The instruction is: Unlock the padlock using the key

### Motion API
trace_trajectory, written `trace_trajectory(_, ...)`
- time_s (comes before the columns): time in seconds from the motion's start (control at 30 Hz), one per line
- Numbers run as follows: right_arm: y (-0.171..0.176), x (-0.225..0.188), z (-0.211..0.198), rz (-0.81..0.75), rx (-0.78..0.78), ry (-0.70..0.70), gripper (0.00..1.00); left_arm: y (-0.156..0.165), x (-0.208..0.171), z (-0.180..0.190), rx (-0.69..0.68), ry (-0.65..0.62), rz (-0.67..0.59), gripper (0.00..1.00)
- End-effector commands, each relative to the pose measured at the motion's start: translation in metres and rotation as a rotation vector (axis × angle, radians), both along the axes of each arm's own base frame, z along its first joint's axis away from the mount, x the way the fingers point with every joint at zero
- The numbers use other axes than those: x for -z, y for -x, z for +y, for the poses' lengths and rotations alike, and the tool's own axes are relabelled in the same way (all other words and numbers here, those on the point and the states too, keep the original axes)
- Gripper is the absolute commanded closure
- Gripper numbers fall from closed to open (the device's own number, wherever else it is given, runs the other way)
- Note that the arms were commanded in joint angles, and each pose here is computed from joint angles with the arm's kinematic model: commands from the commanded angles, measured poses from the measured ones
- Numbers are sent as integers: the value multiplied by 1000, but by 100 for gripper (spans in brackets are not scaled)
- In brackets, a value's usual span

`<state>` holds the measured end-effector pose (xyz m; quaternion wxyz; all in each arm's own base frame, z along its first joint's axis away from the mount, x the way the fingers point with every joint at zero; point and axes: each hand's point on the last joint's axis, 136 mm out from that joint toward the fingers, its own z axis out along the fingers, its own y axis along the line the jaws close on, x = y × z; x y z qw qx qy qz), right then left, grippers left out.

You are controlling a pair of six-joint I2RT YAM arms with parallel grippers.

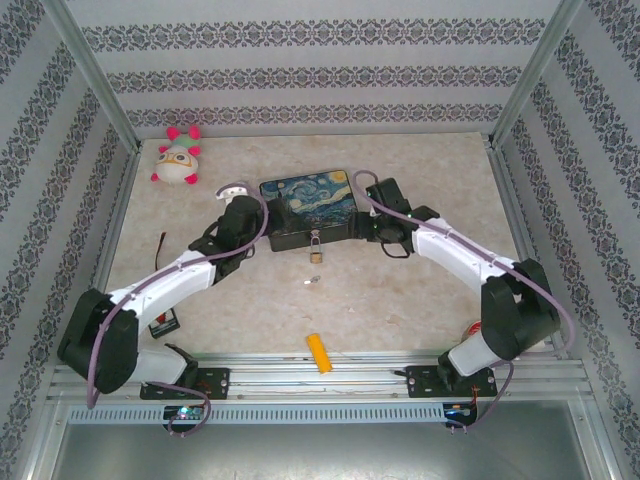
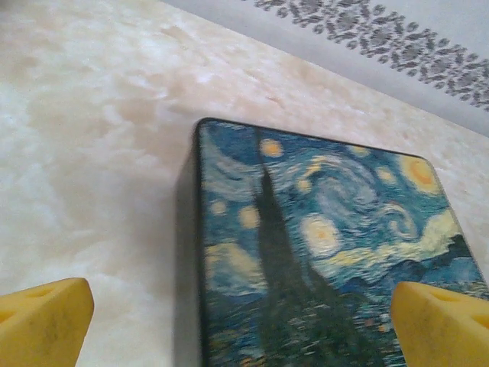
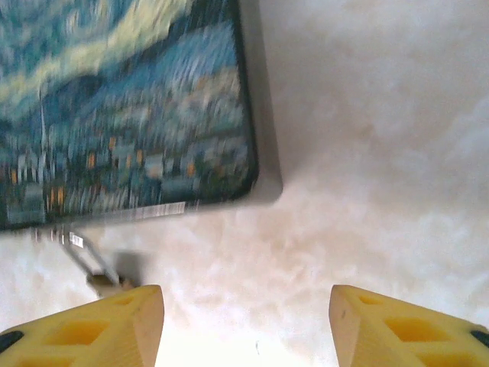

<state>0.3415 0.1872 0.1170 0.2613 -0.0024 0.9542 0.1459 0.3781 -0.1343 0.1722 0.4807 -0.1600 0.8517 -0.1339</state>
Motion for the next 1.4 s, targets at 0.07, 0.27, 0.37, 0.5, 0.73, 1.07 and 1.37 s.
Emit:
trace_trajectory(0.07,51,18,16,44,-114,72,44,25,9,30,-48,-15,3,1)
trace_trajectory(0.27,86,34,56,64,-265,66,46,50,15,54,-101,18,-10,1)
trace_trajectory(0.37,94,43,74,85,-338,63,49,60,18,63,-123,19,-6,1)
trace_trajectory(0.5,99,59,92,130,-409,73,52,69,21,69,-139,24,4,1)
trace_trajectory(0.73,97,77,110,166,-459,93,53,72,21,71,-146,43,-4,1)
trace_trajectory(1.07,76,87,111,167,-442,115,52,67,22,63,-126,72,-5,1)
trace_trajectory(1.37,73,93,120,185,-470,108,55,67,27,63,-128,72,11,1)
